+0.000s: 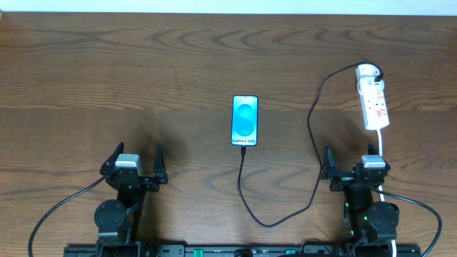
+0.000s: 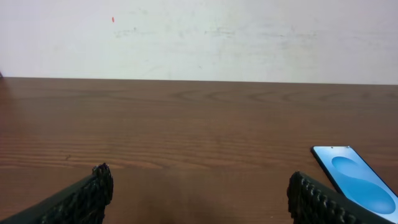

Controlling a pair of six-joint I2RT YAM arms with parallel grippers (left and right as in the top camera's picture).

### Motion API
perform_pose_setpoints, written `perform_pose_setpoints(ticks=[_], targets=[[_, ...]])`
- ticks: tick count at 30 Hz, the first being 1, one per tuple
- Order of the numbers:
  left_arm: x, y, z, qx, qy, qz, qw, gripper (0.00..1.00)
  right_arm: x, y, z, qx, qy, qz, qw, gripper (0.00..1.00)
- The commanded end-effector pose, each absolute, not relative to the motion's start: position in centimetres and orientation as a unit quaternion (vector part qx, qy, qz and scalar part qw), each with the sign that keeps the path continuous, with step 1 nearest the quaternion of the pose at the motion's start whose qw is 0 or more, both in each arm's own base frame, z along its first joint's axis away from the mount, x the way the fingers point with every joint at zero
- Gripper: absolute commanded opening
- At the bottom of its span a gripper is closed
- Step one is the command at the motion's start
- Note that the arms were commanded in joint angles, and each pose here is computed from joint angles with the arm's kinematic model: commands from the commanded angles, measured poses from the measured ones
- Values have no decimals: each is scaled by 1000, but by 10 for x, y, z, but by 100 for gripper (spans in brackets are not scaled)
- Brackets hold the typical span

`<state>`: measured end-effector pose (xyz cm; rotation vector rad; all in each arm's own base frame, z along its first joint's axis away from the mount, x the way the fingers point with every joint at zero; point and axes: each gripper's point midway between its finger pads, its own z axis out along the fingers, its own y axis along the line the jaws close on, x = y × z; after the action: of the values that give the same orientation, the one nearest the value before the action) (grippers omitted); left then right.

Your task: Plug charger to phone and switch on socket

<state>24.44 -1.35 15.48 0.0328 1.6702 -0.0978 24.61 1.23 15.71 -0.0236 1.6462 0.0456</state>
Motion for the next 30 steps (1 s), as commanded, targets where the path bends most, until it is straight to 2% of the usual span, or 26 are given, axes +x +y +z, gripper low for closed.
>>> perform_pose_setpoints(ticks=[1,30], targets=[[244,-12,140,17,755,-36,655,91,246,11,157,-12,733,14,680,99],[244,-15,139,22,756,-41,653,91,246,11,157,-12,733,14,680,99]])
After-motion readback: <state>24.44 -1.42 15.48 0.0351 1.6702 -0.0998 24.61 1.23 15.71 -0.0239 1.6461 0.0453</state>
